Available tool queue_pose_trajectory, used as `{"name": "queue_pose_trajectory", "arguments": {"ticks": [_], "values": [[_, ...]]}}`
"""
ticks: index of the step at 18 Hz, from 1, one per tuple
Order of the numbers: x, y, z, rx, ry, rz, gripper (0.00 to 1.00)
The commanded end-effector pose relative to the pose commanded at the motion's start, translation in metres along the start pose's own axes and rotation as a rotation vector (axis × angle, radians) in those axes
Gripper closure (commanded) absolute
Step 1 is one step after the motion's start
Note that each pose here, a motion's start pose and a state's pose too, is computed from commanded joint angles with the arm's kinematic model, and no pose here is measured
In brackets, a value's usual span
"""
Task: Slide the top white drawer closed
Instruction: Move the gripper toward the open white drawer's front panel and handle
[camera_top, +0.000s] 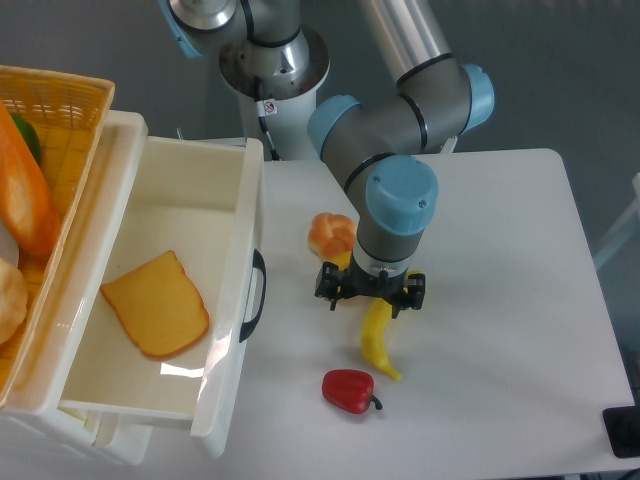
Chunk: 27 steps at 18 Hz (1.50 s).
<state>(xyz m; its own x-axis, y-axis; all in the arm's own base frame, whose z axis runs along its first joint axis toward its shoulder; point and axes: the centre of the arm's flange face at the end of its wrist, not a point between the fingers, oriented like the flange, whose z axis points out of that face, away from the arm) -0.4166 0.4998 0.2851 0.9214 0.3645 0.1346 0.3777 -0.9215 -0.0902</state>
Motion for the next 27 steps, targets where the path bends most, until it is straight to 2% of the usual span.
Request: {"name": "queue_pose_trajectory", "arguments": {"ticks": [11, 27], "values": [[0.031, -0.012, 0.001, 0.017, 0.031, 0.017, 0.0], [0.05, -0.016, 0.0, 0.026, 0.06, 0.037, 0.0]]}}
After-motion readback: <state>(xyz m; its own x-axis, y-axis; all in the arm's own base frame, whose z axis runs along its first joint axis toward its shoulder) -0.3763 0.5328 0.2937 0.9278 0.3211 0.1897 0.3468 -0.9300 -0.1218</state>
